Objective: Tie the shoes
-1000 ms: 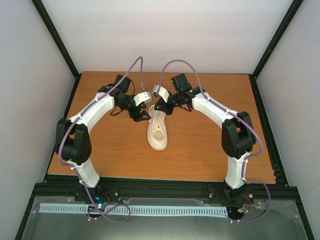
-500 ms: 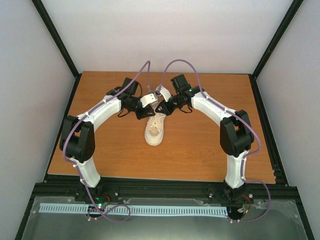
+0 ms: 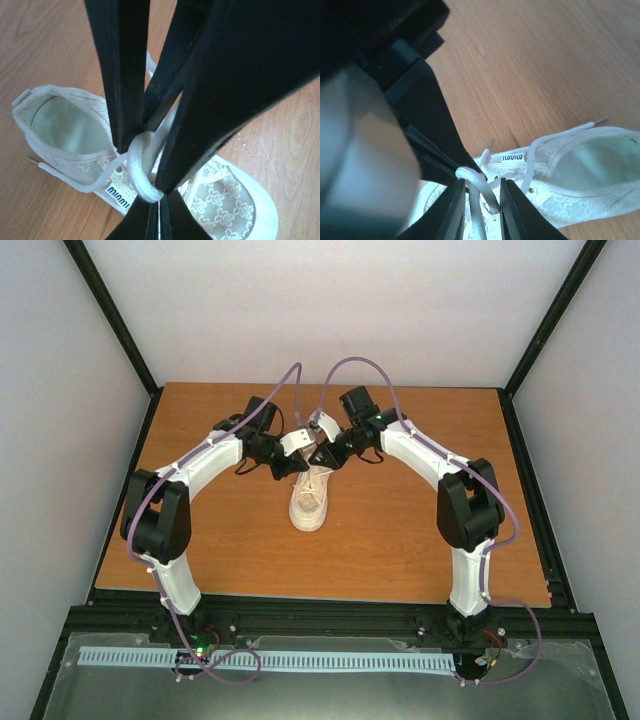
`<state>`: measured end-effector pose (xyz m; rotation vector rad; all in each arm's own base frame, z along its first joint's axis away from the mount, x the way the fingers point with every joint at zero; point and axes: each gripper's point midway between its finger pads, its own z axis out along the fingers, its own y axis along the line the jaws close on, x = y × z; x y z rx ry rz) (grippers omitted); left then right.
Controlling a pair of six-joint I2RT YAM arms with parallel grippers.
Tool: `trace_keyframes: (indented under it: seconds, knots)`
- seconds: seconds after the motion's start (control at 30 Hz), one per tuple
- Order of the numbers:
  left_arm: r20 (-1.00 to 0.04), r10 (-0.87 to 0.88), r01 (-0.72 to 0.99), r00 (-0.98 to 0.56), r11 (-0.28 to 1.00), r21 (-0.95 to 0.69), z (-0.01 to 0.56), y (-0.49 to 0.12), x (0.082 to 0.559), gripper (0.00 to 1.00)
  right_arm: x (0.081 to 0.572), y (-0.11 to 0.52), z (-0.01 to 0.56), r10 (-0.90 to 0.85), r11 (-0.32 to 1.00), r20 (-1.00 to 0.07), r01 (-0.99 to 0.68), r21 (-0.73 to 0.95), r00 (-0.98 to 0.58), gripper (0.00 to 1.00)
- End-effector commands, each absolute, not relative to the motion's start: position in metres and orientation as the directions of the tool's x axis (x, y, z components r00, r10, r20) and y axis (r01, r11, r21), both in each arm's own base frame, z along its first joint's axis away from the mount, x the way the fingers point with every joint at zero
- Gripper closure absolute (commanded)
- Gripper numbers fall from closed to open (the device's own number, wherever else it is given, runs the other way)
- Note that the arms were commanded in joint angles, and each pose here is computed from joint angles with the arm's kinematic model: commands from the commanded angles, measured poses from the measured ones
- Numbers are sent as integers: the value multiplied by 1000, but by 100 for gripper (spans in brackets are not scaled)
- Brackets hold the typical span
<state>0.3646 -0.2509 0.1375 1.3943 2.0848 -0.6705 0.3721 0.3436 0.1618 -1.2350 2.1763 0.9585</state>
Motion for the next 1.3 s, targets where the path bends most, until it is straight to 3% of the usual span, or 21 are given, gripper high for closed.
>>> trace_keyframes:
  seconds: [0.0, 0.27, 0.4, 0.53, 0.67, 0.83, 0.93, 1.27]
  knots:
    - [-684, 648, 914, -336, 400, -70, 146, -253, 388, 99, 382, 341, 169, -542, 365, -679, -866, 341, -496, 75]
    - [-669, 648, 905, -365, 416, -91, 134, -252, 392, 99, 386, 320, 197, -501, 449, -729, -860, 242, -466, 62]
    - [-680, 634, 901, -367, 425, -90, 138, -252, 396, 99, 394, 311, 203, -468, 520, -752, -833, 192, -465, 51]
    - [-686, 629, 901, -364, 424, -89, 141, -252, 396, 99, 385, 312, 202, -394, 532, -786, -815, 229, -477, 53]
    - [-690, 625, 901, -364, 425, -90, 143, -250, 396, 99, 361, 323, 195, -276, 491, -851, -827, 274, -446, 65]
    - [-695, 621, 901, -363, 424, -92, 145, -250, 396, 99, 361, 335, 184, -170, 490, -876, -810, 323, -452, 67]
    - [-695, 620, 900, -365, 425, -95, 145, -250, 396, 99, 378, 338, 177, -102, 527, -877, -774, 352, -469, 63]
    - [-692, 623, 902, -365, 421, -97, 146, -249, 394, 99, 412, 336, 149, -75, 638, -864, -690, 342, -498, 67]
